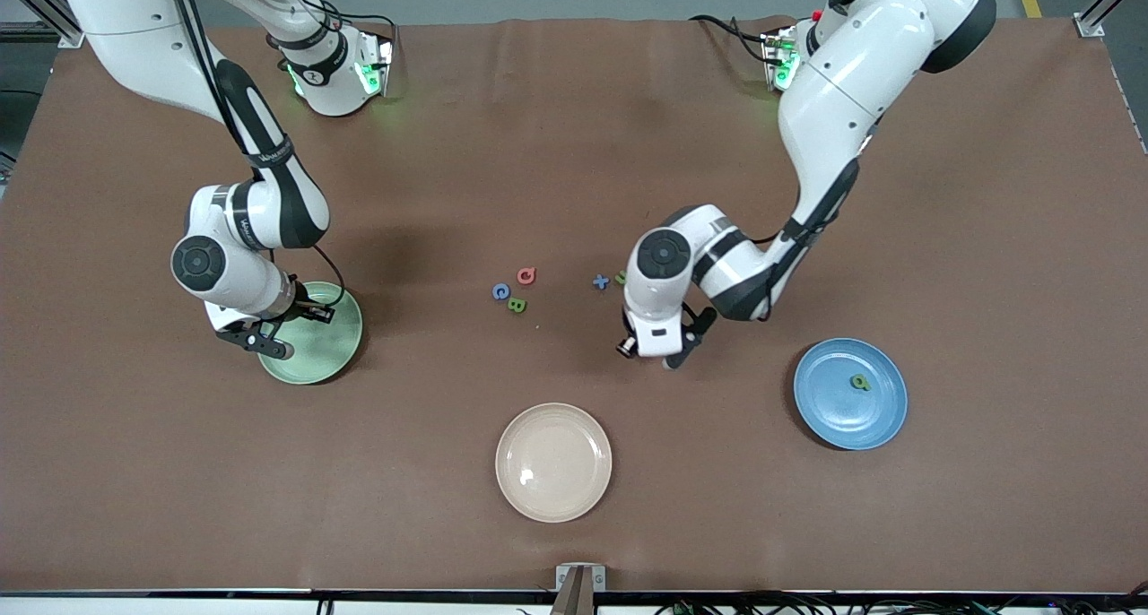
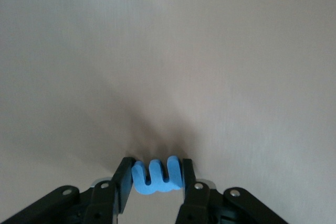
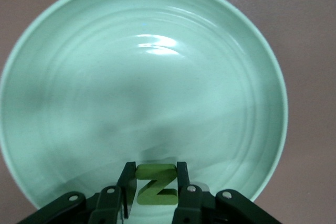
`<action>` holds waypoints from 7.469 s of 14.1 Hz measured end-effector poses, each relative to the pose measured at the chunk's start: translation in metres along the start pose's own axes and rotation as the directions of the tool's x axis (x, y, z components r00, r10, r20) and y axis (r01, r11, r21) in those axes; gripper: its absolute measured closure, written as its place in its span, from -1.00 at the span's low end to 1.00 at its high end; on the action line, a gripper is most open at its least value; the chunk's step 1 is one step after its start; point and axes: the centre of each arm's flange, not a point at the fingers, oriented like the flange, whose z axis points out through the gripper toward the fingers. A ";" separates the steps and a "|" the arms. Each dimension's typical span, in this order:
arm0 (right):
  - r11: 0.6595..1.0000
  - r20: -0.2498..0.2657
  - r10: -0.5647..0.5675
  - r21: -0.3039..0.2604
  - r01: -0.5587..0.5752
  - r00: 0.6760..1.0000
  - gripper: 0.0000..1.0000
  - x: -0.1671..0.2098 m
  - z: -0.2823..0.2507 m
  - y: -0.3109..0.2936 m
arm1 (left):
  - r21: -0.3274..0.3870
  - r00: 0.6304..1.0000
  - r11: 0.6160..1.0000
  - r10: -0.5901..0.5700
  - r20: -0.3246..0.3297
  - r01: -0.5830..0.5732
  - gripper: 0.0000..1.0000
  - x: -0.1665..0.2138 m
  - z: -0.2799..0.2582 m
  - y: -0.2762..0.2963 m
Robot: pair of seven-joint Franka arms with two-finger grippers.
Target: Sort upper and lower case letters into plates
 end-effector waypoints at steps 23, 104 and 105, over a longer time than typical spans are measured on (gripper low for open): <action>0.986 -0.013 0.048 0.160 -0.045 0.999 -1.00 -0.133 -0.070 -0.284 | 0.151 0.952 0.941 0.306 0.000 -0.303 0.07 0.300 -0.039 -0.113; 0.990 -0.002 -0.139 0.031 0.139 0.990 -0.44 0.029 -0.035 -0.045 | 0.073 0.947 0.945 0.321 -0.020 -0.319 -1.00 0.237 -0.060 -0.109; 0.991 0.020 -0.131 0.033 0.130 0.991 -0.61 0.034 -0.059 -0.053 | 0.062 0.951 0.949 0.309 -0.012 -0.308 -1.00 0.219 -0.062 -0.103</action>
